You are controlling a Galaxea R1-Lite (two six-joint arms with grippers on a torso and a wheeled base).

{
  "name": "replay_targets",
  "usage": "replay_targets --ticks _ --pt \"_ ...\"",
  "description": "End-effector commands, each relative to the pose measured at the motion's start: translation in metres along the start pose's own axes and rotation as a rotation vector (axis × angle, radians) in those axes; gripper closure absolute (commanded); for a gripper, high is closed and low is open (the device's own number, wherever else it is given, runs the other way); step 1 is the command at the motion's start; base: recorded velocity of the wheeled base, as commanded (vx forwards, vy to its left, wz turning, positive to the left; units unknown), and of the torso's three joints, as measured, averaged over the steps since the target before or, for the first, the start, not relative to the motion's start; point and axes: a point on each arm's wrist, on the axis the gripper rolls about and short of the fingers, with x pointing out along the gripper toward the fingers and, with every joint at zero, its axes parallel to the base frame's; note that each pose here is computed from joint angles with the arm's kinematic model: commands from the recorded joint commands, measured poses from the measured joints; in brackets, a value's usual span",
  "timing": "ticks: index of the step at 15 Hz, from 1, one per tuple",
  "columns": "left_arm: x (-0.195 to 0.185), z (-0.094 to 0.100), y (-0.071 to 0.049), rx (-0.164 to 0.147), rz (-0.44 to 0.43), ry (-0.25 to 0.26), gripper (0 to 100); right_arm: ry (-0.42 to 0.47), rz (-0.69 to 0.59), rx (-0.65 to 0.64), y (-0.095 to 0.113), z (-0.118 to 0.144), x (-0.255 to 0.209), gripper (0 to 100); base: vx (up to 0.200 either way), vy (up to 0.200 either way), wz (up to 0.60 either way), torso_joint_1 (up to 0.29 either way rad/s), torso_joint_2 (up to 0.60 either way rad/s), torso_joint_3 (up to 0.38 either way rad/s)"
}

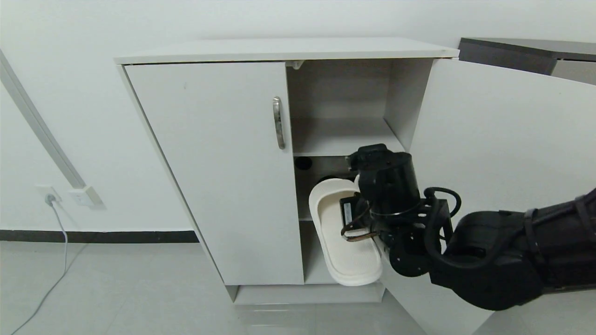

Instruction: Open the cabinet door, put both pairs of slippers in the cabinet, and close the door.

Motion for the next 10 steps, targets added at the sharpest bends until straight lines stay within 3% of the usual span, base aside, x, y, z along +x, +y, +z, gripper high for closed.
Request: replay_targets --ticks 1,5,10 --pt "0.0 0.0 0.0 0.001 0.0 0.001 100 -0.052 0.004 0.049 0.012 0.042 -0.013 100 0.0 0.0 0.0 0.0 0.0 0.0" --pt "0.0 0.0 0.0 0.001 0.0 0.001 100 -0.092 -0.032 0.079 0.011 0.068 -0.016 100 0.0 0.0 0.0 0.0 0.0 0.0" --pt "0.0 0.0 0.0 0.001 -0.001 0.001 100 -0.081 -0.037 0.072 0.011 0.063 -0.014 100 0.0 0.0 0.0 0.0 0.0 0.0"
